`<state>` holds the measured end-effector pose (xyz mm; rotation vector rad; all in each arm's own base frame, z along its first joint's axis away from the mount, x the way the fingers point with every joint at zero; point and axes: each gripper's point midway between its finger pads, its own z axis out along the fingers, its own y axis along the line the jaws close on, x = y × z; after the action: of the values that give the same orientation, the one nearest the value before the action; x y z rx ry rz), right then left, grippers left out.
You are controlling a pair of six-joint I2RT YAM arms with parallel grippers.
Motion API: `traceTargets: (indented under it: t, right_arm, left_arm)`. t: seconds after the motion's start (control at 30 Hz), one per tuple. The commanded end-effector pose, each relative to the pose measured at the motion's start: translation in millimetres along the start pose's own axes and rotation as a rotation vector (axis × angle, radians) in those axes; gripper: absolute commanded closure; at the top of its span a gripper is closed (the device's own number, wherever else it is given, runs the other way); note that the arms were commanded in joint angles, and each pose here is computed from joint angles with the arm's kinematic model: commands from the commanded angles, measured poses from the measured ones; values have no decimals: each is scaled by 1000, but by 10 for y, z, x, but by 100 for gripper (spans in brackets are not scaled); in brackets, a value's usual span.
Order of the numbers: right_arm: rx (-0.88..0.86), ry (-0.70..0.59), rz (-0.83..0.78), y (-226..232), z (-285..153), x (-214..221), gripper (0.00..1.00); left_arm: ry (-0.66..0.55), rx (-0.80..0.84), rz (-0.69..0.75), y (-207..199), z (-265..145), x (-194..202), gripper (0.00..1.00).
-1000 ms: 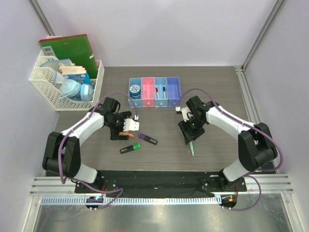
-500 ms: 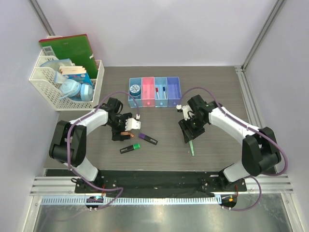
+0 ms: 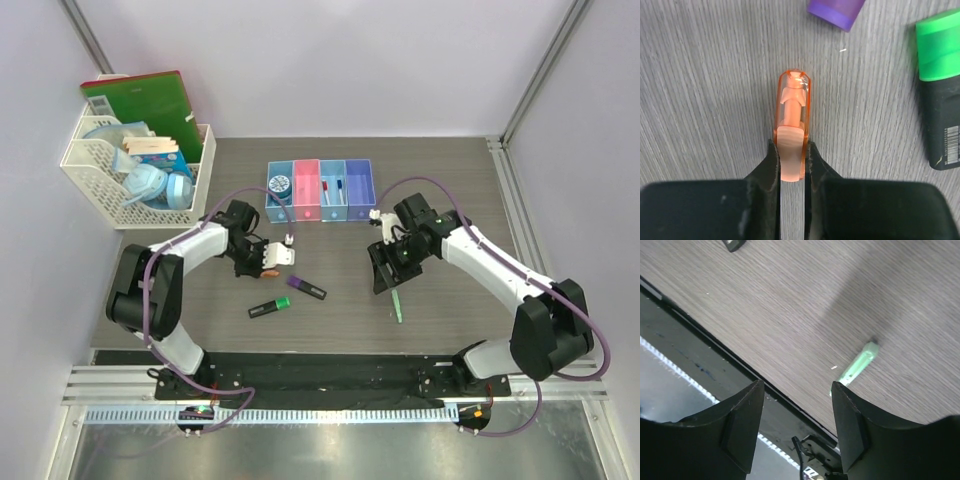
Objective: Sort the stationery into containers
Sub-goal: Pick up the stationery from the center of the board.
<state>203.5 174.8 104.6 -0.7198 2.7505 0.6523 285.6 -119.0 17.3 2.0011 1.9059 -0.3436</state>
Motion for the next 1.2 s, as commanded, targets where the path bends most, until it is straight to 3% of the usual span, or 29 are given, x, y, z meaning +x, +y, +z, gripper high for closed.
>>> traceTargets:
  t: [0.0, 0.47, 0.8, 1.17]
  right_arm:
    - [-81, -11, 59, 158, 4, -80, 38]
    - [201, -29, 238, -480, 86, -93, 36]
    - [196, 78, 277, -574, 375, 33, 37]
    - [206, 185, 317, -681, 646, 215, 45]
  left_arm:
    - [49, 19, -25, 4, 64, 62, 100]
    - [-49, -185, -42, 400, -378, -303, 100]
    - [-72, -292, -11, 377, -664, -382, 100]
    - [-57, -326, 0, 396, -749, -370, 100]
